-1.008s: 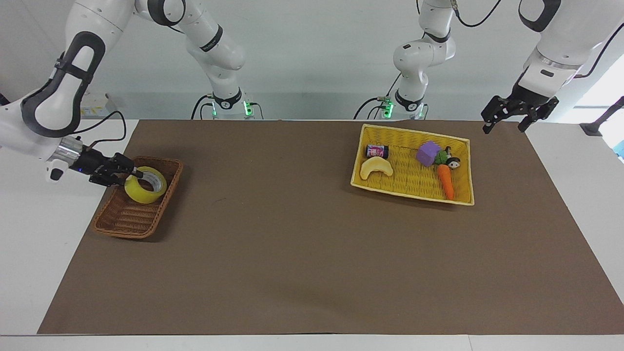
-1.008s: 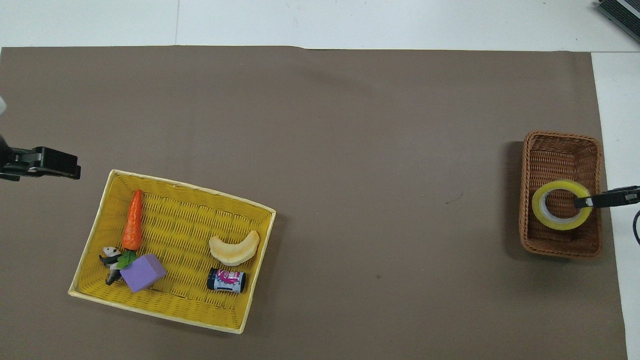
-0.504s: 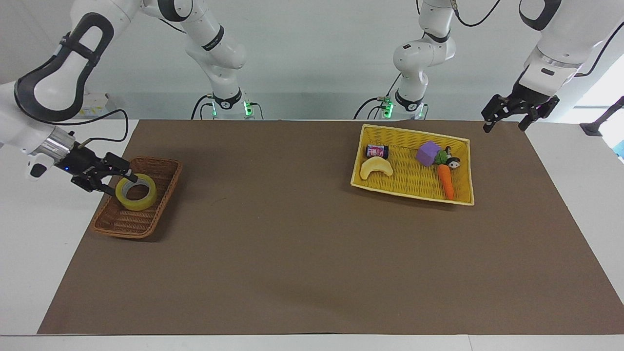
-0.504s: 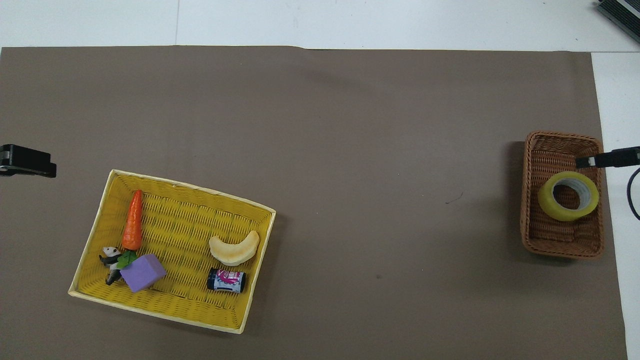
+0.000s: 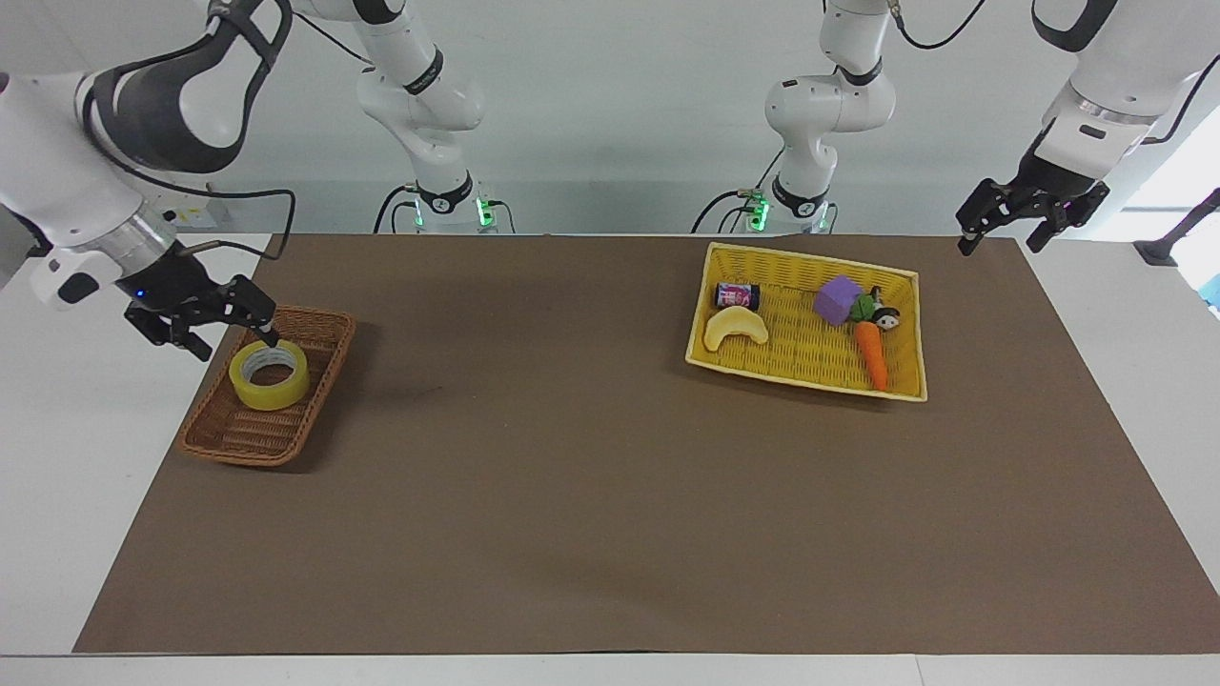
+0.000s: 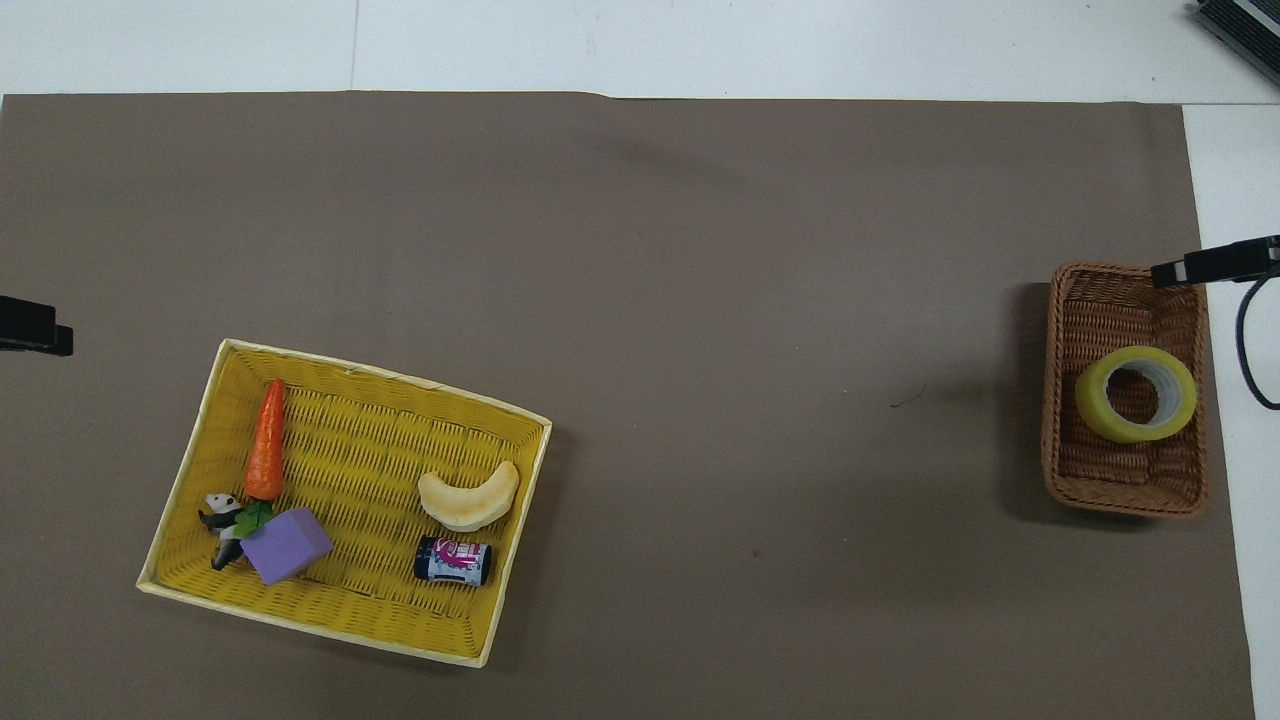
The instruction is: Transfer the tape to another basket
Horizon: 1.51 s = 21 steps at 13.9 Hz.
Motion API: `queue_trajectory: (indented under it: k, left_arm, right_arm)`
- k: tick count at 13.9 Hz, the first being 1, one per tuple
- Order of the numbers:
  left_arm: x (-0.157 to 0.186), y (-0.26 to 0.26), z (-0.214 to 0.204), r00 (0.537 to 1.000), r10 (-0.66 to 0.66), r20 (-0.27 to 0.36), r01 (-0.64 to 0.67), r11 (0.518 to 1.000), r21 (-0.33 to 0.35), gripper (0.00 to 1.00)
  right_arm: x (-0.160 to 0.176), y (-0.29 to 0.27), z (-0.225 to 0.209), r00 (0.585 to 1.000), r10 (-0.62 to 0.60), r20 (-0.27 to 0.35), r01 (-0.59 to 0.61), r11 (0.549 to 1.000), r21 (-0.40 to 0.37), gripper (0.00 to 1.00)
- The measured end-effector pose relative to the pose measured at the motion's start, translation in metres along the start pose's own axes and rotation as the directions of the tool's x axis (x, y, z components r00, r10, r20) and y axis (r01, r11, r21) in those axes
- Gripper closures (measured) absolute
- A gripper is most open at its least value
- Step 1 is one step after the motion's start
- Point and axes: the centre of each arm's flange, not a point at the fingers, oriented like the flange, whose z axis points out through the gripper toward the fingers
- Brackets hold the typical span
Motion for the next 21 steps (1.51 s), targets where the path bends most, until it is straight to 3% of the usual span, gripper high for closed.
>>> queue_trajectory:
  k: [4, 11, 17, 21]
  left_arm:
    - [0.000, -0.008, -0.001, 1.000, -0.012, -0.003, 0.012, 1.000, -0.003, 0.00]
    - [-0.001, -0.013, -0.001, 1.000, -0.023, -0.003, 0.023, 1.000, -0.003, 0.00]
    - [-0.001, -0.013, -0.001, 1.000, -0.022, -0.003, 0.022, 1.000, -0.003, 0.00]
    - [-0.001, -0.013, -0.001, 1.000, -0.022, -0.003, 0.022, 1.000, -0.003, 0.00]
  right_arm:
    - [-0.020, -0.061, -0.042, 0.996, 0.094, 0.001, -0.094, 0.995, -0.037, 0.00]
    - [-0.046, -0.140, -0.068, 0.981, 0.195, 0.006, -0.192, 0.973, -0.124, 0.00]
    - [-0.084, -0.102, -0.122, 0.972, 0.237, -0.003, -0.235, 0.962, -0.136, 0.00]
    - [-0.094, -0.088, -0.110, 0.973, 0.228, 0.046, -0.222, 0.969, -0.106, 0.00]
